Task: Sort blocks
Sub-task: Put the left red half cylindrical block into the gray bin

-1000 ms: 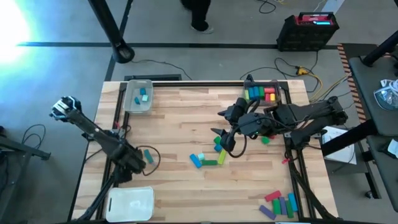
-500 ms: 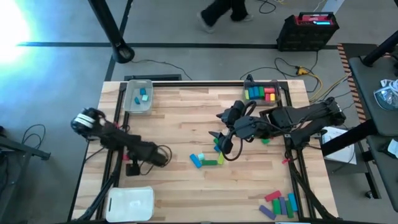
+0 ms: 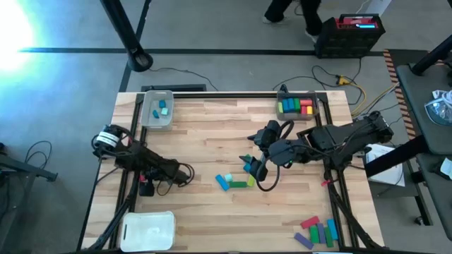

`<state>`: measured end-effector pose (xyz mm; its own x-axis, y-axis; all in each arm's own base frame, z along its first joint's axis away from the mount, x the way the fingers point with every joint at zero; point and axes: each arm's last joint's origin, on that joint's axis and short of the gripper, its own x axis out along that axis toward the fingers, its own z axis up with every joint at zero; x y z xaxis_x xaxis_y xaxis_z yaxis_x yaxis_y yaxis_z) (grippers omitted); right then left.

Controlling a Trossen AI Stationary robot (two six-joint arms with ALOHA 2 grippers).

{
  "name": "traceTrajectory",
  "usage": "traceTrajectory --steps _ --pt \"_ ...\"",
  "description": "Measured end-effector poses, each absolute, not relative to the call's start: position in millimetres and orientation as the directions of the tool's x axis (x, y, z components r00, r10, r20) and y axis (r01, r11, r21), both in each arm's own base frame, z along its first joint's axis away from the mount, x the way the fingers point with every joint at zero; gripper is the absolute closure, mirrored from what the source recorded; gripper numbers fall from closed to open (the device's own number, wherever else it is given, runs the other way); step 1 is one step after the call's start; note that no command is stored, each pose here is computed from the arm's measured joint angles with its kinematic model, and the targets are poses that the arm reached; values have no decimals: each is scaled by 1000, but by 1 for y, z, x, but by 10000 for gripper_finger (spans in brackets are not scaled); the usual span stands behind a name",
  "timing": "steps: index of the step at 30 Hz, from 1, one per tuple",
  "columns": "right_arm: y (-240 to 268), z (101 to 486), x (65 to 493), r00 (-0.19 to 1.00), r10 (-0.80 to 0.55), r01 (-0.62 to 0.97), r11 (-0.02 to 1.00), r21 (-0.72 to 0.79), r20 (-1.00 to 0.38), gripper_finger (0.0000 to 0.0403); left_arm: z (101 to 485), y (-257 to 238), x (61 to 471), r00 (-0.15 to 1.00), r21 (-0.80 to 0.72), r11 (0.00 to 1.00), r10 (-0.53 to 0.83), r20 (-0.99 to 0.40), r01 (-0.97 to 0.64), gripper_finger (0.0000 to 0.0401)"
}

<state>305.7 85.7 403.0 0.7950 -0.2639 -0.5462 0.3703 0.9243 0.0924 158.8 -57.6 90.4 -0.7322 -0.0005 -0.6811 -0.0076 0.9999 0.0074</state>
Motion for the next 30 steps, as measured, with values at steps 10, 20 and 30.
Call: traceTrajectory --steps 10,20,30 --pt "85 402 305 788 -267 371 925 83 -554 72 92 -62 172 -654 16 999 -20 -756 -50 168" --pt "85 402 304 789 -257 373 922 103 -558 72 88 -58 158 -682 45 996 -21 -731 -78 227" --pt "86 406 301 799 -206 341 929 143 -565 94 108 -60 172 -600 107 992 47 -799 -66 288"
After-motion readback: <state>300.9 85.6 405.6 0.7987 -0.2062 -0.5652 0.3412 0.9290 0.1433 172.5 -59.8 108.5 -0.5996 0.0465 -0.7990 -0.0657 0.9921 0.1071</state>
